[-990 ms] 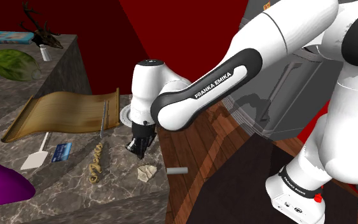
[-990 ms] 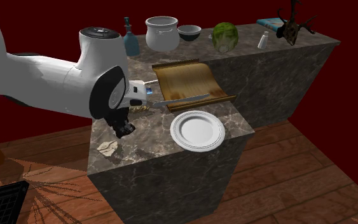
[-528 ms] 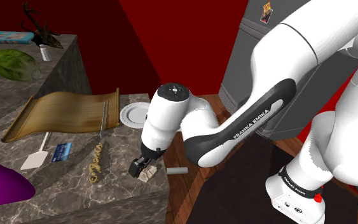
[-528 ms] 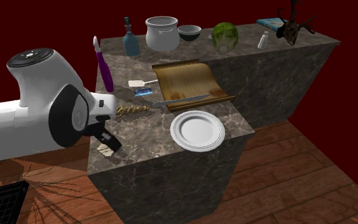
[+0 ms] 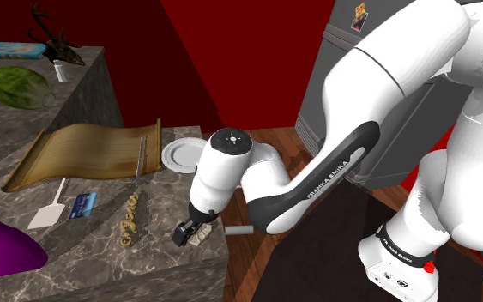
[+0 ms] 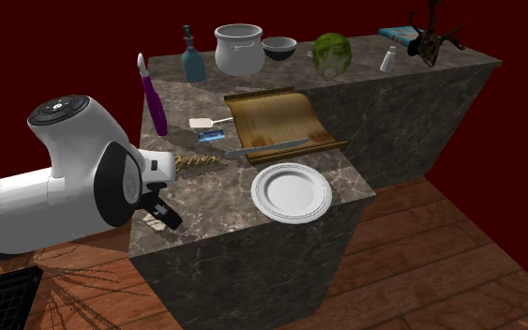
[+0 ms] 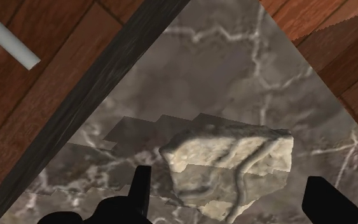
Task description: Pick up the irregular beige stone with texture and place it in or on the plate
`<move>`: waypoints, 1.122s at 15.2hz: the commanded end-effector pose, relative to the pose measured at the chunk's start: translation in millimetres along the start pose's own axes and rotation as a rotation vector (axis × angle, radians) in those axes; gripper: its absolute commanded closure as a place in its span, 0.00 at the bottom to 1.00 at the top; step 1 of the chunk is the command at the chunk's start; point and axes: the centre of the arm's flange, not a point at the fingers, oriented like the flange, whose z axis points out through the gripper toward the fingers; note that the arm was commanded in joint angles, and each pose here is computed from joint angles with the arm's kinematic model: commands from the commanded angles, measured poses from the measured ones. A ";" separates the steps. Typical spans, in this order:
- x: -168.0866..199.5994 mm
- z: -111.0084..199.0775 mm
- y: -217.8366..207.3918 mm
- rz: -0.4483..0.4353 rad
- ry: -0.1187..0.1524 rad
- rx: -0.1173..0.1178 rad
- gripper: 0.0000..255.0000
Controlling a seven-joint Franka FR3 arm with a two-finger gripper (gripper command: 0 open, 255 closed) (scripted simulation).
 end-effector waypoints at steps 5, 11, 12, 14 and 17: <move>0.3 1.1 -0.3 0.000 0.000 0.000 0.00; 0.4 1.1 -0.3 0.000 0.000 0.000 1.00; 0.4 1.1 -0.3 0.000 0.000 0.000 1.00; 0.4 1.1 -0.3 0.000 0.000 0.000 1.00; 1.4 -4.0 -0.8 0.000 0.000 0.000 1.00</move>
